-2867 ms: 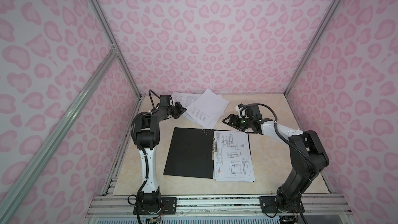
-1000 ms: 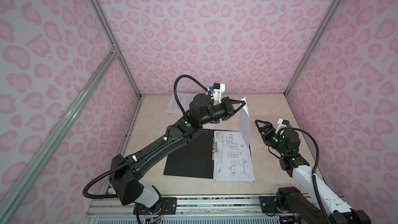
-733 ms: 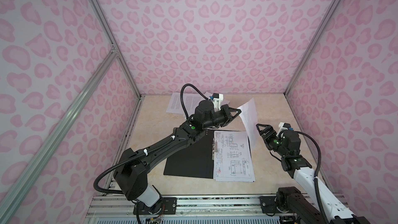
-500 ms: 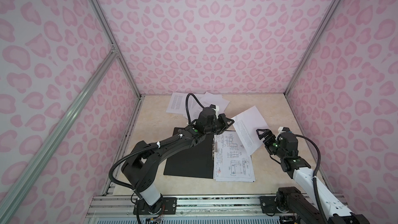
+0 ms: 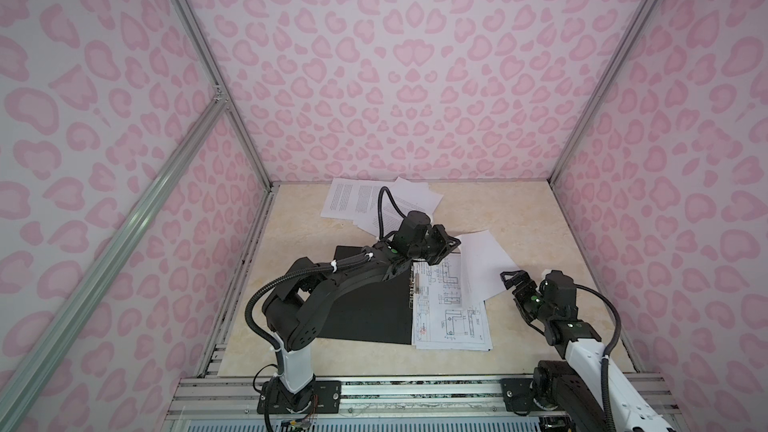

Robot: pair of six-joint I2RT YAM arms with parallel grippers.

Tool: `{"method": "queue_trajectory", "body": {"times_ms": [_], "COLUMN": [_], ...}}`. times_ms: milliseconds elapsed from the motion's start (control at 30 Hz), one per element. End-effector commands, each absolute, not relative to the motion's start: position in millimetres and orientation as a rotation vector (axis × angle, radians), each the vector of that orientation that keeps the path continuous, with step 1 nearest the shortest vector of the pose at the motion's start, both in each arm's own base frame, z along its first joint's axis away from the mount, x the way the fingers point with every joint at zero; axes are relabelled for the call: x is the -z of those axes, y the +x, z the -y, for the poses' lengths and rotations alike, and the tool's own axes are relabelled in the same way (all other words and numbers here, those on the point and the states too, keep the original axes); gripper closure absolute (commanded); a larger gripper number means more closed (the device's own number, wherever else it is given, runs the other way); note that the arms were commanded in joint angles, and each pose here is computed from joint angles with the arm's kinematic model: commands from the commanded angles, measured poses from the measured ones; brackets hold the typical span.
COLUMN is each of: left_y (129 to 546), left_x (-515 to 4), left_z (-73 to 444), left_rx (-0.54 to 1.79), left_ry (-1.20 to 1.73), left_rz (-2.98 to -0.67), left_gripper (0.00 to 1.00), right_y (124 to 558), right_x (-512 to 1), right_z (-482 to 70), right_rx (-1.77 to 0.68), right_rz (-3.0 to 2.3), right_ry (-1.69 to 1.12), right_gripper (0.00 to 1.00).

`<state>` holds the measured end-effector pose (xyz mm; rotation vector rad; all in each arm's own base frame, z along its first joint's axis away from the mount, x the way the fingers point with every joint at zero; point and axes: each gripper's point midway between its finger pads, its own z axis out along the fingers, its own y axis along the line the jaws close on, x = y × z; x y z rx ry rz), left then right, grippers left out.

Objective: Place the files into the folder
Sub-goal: 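Lift a text sheet with the left gripper while the right grasps its edge, then carry the text sheet over the folder with both grippers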

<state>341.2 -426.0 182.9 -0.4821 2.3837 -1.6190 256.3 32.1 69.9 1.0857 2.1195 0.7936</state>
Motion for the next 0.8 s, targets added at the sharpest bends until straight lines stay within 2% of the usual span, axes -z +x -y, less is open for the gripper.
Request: {"method": "queue_trajectory", "body": {"times_ms": [0,467,767], "left_y": [349.3,345.2,343.6], "left_x": [-197.7,-239.9,-261.6], "left_z": [432.3,464.3,481.2], "left_rx": [1.7,1.923,2.047], "left_ry": [-0.542,-0.613,-0.651], "left_rz": [-2.321,-2.224,-2.158], "left_gripper": [0.97,0.97,0.97], "right_y": [246.3,258.6,273.2], "right_x": [-54.3,-55.6,-79.1], "right_z": [-35.3,-58.3,-53.2], "right_rx": [-0.824,-1.106,-1.208], "right_rz": [-2.163,-2.059,-1.898], "right_ry": [1.126,1.168,1.194], "right_gripper": [0.03,0.03,0.03]}}
